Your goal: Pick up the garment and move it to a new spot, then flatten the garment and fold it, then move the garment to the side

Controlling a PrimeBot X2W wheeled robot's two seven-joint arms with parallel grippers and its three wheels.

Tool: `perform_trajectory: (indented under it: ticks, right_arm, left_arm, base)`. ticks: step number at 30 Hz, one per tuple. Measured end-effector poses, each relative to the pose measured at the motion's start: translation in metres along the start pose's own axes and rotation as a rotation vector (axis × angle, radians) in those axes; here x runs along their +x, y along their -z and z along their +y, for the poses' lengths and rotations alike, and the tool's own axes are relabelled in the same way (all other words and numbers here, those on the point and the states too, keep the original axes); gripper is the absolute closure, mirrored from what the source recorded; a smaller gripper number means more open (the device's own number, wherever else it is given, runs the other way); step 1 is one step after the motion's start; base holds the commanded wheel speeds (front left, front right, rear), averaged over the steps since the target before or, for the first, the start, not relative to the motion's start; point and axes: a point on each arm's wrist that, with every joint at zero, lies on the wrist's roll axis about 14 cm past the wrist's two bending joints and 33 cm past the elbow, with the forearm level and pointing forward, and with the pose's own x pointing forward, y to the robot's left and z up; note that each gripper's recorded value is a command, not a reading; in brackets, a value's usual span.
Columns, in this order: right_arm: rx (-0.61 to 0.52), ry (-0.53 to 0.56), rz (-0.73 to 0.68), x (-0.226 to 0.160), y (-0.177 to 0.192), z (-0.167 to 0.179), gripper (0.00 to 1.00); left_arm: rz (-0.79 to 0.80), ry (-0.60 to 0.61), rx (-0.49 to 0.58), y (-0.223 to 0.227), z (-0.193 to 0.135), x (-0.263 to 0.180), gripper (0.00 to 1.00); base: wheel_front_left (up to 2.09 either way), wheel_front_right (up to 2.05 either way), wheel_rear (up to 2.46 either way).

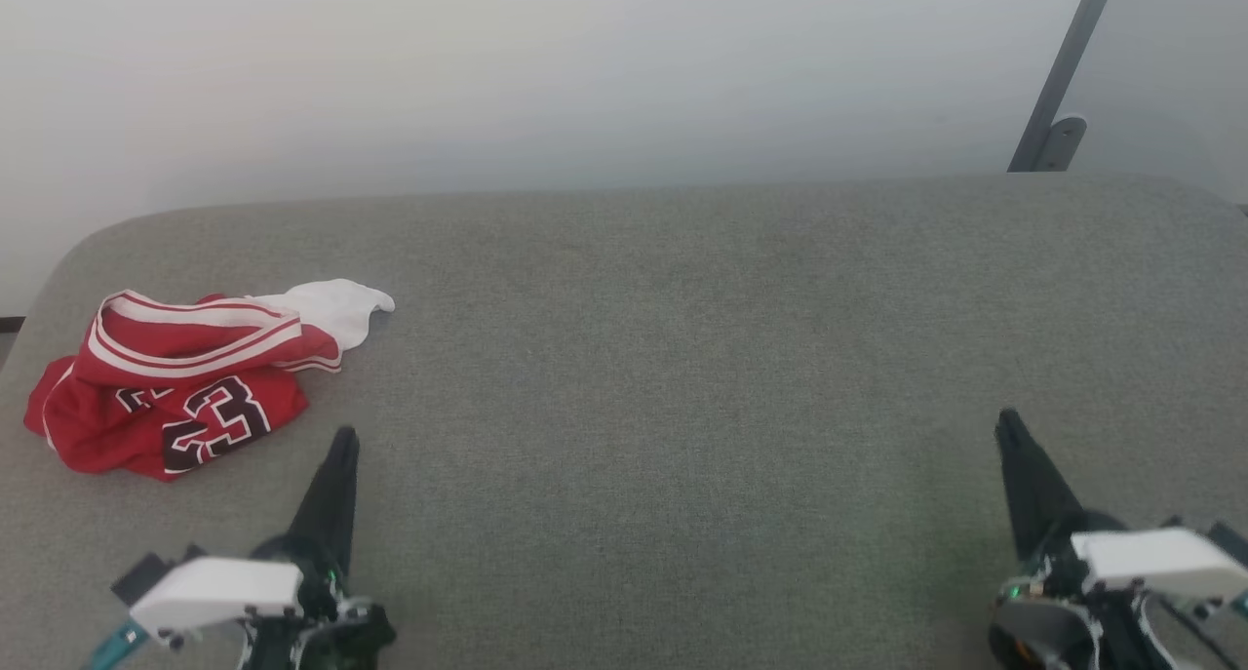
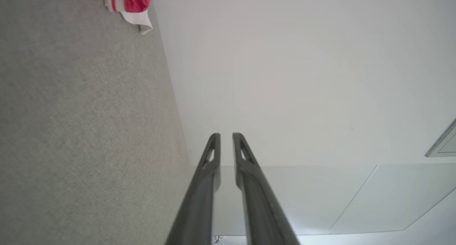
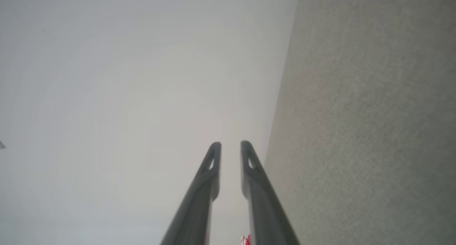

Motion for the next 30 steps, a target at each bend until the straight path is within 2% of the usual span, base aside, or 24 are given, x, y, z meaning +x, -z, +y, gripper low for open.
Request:
perform_trajectory:
  ticks: [4,10,14,20,28,30]
  right_arm:
    - [0.008,0.064,-0.004,-0.010,0.000,-0.022,0.00]
    - [-0.002,0.050,-0.010,-0.004,-0.002,-0.016,0.00]
    - [-0.062,0.042,-0.012,0.000,-0.004,-0.011,0.00]
    - [-0.208,0.027,0.000,0.006,-0.004,-0.004,0.00]
    - [-0.467,0.009,0.033,0.014,-0.001,0.003,0.00]
    - [-0.492,0.005,0.030,0.015,-0.001,0.004,0.00]
  left_arm:
    - [-0.006,-0.060,-0.005,0.000,0.020,-0.009,0.00]
    - [-0.024,-0.056,0.016,-0.003,0.019,-0.008,0.00]
    - [-0.031,-0.041,0.076,-0.004,0.012,-0.003,0.00]
    - [-0.041,-0.043,0.215,-0.009,0.009,-0.001,0.00]
    - [-0.058,-0.028,0.437,-0.013,-0.001,0.001,0.00]
    - [-0.057,-0.031,0.473,-0.013,-0.001,0.001,0.00]
  base:
    - [0.00,0.00,0.00]
    - [0.00,0.00,0.00]
    - [0.00,0.00,0.00]
    - [0.00,0.00,0.00]
    - [0.00,0.00,0.00]
    - [0.00,0.00,0.00]
